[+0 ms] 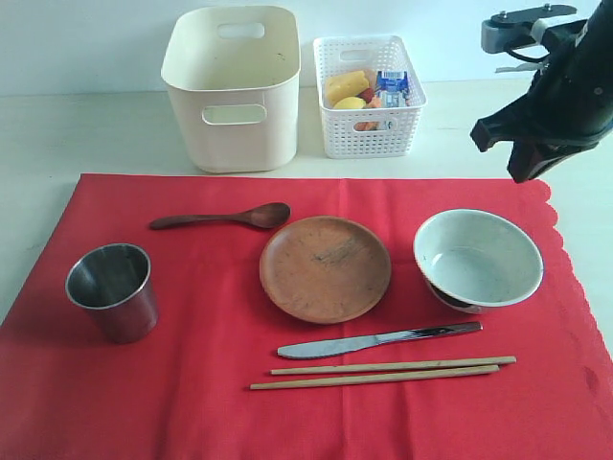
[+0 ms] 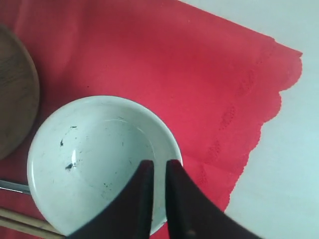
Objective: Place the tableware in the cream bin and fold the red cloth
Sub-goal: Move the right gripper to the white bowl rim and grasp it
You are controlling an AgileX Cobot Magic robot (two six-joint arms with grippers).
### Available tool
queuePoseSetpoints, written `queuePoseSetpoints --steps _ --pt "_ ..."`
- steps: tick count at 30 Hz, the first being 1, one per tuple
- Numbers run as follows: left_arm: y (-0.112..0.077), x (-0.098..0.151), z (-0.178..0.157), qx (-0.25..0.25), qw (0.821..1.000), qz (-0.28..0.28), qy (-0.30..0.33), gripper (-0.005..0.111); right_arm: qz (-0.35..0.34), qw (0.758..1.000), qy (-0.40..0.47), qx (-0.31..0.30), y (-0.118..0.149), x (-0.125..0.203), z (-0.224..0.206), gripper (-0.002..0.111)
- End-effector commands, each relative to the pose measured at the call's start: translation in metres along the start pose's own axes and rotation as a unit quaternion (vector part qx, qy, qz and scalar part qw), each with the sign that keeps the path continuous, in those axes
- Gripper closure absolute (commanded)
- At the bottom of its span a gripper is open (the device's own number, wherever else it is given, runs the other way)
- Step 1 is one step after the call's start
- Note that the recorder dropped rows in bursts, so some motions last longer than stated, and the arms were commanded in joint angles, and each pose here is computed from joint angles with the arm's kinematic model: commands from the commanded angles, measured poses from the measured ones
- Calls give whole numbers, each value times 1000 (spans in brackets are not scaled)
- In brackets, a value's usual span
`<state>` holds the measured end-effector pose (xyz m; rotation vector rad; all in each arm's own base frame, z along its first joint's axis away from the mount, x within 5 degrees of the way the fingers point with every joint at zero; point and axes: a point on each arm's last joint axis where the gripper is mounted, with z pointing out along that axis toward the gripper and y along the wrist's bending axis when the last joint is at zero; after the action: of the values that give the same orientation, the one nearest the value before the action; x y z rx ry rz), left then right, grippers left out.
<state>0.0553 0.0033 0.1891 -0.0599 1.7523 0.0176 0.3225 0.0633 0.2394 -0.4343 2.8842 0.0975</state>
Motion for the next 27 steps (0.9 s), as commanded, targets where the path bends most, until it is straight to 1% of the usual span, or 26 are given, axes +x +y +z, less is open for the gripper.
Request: queuePoseSetpoints --steps 1,4,6,8,14,19,24,26,27 --pt "0 0 0 4 1000 -2 -3 104 7 1000 2 -3 0 4 1 78" --pt "0 0 0 4 1000 -2 -3 104 8 1000 4 -2 0 10 11 63" --pt "0 0 0 4 1000 -2 -3 104 9 1000 0 0 0 15 20 58" --pt "0 0 0 4 1000 -2 -3 104 8 1000 -3 1 0 20 27 56" --pt "0 0 0 4 1000 -2 -3 104 9 1000 -13 6 -2 25 45 56" --pt "0 0 0 4 1000 -2 -3 104 14 999 29 2 -3 28 79 56" --pt "0 0 0 4 1000 -2 -3 104 15 999 50 -1 -4 30 93 58" --pt "0 0 0 4 1000 -2 -3 104 14 999 49 0 -4 29 93 64" --pt "0 0 0 4 1000 -2 -3 104 14 999 49 0 -4 29 93 71"
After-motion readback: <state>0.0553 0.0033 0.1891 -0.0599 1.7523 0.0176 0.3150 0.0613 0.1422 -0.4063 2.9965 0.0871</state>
